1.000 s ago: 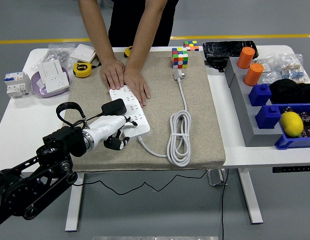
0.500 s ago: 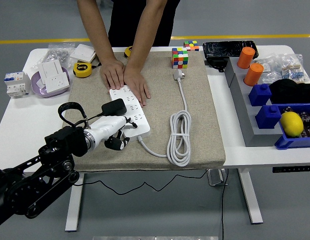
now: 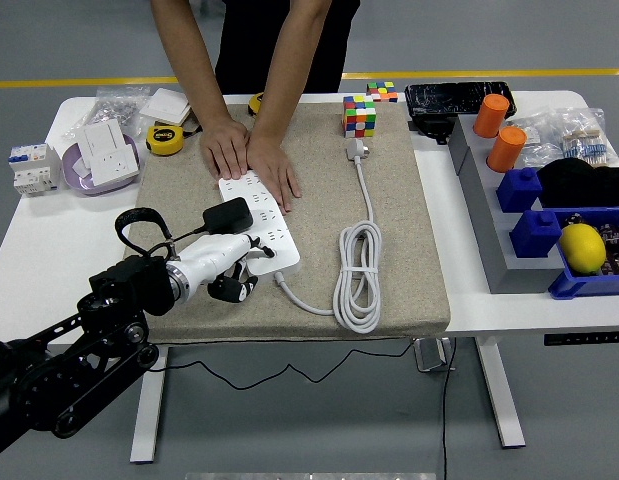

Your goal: Pick up the plug,place it near the board,insert it into the board,press the button

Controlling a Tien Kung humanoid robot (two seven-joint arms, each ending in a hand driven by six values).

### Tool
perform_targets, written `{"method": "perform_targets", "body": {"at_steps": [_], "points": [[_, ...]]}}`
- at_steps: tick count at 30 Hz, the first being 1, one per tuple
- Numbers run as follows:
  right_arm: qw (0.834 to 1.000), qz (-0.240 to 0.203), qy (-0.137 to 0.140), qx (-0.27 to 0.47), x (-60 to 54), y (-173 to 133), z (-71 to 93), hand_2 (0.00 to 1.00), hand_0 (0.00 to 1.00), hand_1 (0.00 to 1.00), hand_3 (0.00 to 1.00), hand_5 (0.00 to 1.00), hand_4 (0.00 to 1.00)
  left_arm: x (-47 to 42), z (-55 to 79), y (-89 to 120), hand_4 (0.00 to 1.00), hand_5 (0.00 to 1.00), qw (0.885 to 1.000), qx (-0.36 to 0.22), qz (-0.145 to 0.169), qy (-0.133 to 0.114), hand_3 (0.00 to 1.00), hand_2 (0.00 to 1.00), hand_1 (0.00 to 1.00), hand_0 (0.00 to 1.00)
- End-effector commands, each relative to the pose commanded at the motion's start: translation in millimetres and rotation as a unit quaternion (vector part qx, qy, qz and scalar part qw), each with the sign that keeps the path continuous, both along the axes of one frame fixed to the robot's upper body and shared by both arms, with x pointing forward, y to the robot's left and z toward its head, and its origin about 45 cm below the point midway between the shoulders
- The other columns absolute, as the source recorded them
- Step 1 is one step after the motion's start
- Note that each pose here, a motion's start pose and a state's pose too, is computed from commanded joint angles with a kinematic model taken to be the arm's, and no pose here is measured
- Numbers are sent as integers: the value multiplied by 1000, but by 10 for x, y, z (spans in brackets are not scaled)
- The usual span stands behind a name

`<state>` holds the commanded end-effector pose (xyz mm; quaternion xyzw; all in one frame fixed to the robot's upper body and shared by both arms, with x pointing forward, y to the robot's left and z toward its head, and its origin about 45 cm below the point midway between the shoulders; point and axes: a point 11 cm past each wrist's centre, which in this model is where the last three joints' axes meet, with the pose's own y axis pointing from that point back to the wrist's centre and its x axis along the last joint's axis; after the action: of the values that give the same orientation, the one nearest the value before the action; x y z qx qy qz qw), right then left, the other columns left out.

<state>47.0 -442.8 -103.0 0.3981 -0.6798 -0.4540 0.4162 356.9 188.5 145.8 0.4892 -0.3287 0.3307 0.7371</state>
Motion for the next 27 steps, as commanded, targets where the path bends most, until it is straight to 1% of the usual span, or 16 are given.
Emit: {"method": "perform_targets", "body": {"at_steps": [4,7,11,12,14,15,17,18,19,21,22,23,24,25,26,27], "points": [[1000,0,0,0,-1,-1,0,721,837,737,737,736,998,-8,-20,8,518,2,1000,1,1,4,782,158,39,140],[1000,0,0,0,0,1,0,721,837,737,737,736,998,4,12,12,502,2,1000,1,2,-3,772,158,40,141],[1000,0,0,0,3,0,0,721,837,737,737,736,998,26,202,-15,502,2,1000,-17,-1,-27,772,158,40,141],[1000,-1,0,0,4,0,1,721,837,737,736,737,998,34,269,-27,480,2,999,-24,-1,-35,755,160,45,145],[1000,-1,-1,0,7,1,0,721,837,737,736,737,998,59,438,-57,480,2,997,-46,-2,-56,755,160,45,145],[1000,-1,-1,0,9,3,0,721,837,737,736,737,998,74,547,-78,480,2,995,-67,-3,-67,755,160,45,145],[1000,-1,-1,0,11,8,-2,721,837,737,736,737,998,108,714,-105,480,2,990,-110,-2,-89,755,160,45,145],[1000,-1,-1,1,12,10,-2,721,839,737,735,735,998,133,788,-114,740,83,985,-140,0,-99,638,467,381,308],[1000,-1,-1,1,13,12,-3,721,839,737,735,735,998,157,840,-118,740,83,980,-171,4,-105,638,467,381,308],[1000,-1,-2,2,19,21,-6,721,839,737,735,735,998,237,921,-101,740,83,964,-238,19,-119,638,467,381,308],[1000,-1,-2,2,20,24,-6,721,839,737,735,735,998,271,943,-92,740,83,955,-267,25,-124,638,467,381,308],[1000,-1,-2,2,22,28,-8,721,839,737,735,735,998,316,960,-80,740,83,944,-302,34,-129,638,467,381,308],[1000,-1,-2,3,24,34,-10,720,840,737,735,735,998,356,967,-66,875,116,935,-324,42,-134,653,638,719,588],[1000,-2,-3,4,24,45,-14,720,840,737,735,735,998,413,967,-32,875,116,922,-357,56,-140,653,638,719,588],[1000,-2,-3,4,23,53,-17,720,840,737,735,735,998,455,964,5,875,116,912,-379,65,-144,653,638,719,588],[1000,-2,-3,5,23,58,-19,720,840,737,735,735,998,483,955,34,875,116,904,-396,74,-143,653,638,719,588]]}}
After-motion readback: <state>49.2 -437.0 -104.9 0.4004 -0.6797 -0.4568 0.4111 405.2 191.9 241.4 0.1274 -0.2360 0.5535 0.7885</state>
